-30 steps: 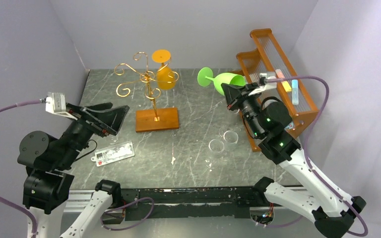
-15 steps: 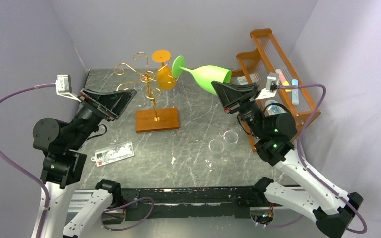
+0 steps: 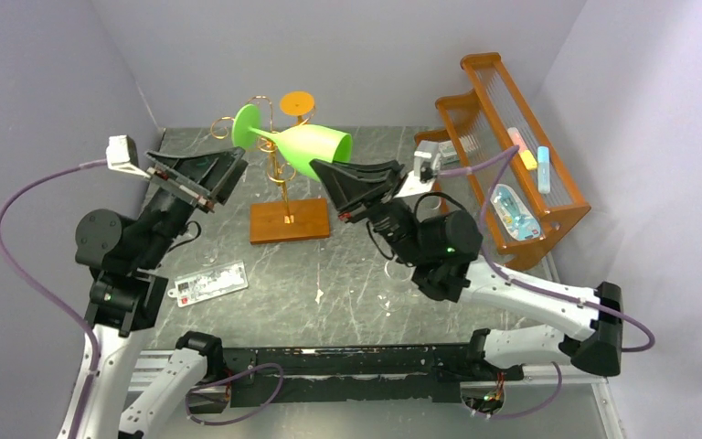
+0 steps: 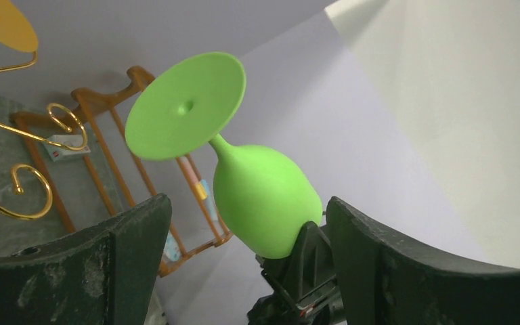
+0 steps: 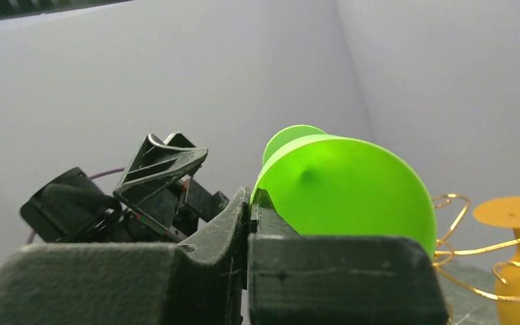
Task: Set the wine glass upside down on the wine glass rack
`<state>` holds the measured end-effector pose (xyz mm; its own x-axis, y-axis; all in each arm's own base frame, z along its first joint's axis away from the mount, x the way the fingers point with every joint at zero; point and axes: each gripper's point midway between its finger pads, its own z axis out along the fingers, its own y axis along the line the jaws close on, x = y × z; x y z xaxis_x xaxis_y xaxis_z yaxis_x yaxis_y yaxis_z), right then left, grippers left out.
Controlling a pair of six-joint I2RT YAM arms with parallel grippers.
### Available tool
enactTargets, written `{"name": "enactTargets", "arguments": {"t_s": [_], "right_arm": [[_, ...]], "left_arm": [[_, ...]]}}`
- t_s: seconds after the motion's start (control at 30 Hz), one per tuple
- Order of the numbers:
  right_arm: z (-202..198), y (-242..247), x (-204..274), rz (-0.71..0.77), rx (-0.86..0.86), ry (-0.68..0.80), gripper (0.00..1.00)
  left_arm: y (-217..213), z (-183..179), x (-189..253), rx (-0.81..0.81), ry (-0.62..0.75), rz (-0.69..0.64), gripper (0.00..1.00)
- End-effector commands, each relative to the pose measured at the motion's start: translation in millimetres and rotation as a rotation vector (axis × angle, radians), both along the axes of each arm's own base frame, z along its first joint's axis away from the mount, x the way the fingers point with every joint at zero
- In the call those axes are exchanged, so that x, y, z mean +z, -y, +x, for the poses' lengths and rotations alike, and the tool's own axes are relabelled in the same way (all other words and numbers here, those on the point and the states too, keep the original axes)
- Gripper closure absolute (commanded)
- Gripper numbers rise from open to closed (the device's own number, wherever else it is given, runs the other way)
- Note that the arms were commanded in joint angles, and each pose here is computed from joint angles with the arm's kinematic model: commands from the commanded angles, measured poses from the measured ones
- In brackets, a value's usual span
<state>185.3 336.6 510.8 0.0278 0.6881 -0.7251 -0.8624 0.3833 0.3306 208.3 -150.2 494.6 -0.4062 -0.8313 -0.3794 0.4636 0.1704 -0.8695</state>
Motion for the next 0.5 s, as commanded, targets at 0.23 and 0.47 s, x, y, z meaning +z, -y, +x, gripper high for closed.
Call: {"name": "enactTargets", "arguments": {"t_s": [0.23,0.47], "right_arm": [[-38,-33,30,0.061,-0.109,0.156,1.0],[-57,-49,22,0.028,-0.086,0.178,1.0]], "left_arm": [[-37,-8,-2,0.128,-0.056,-0.264,0.18],[-45,-10,16,0.172,-0.006,-0.281,0.27]]}}
